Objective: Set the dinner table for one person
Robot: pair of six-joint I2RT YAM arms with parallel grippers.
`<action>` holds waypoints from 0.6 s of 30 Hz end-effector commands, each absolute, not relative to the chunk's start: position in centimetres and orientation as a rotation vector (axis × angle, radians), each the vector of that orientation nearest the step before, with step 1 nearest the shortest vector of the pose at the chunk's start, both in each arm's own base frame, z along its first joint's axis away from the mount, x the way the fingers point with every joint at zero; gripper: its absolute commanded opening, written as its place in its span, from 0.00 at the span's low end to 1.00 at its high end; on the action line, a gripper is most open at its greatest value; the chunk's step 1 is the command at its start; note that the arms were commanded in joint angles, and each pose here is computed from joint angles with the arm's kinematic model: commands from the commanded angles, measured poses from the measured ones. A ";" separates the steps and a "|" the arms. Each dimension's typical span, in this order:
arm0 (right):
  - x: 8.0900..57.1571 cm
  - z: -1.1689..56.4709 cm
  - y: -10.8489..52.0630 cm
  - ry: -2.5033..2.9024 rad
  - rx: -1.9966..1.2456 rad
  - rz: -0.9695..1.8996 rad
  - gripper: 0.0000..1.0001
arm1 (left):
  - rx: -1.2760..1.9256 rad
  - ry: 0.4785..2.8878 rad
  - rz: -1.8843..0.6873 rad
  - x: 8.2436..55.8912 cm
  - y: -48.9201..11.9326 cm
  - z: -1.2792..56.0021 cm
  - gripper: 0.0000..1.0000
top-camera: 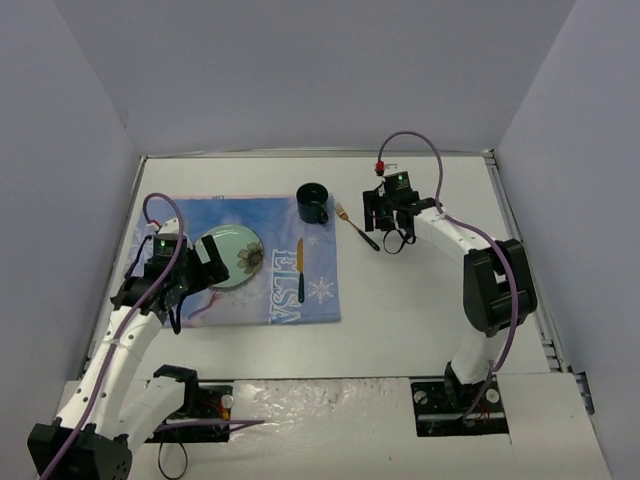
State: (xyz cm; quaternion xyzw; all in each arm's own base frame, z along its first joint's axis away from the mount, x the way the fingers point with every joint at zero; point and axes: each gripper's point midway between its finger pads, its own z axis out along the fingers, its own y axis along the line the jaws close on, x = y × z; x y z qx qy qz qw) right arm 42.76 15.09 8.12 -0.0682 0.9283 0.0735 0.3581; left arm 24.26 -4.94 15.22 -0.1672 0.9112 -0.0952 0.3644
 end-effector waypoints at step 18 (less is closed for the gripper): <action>48.7 4.7 22.1 2.330 -0.649 0.273 0.41 | -0.443 2.284 -0.210 23.2 -4.0 17.5 0.97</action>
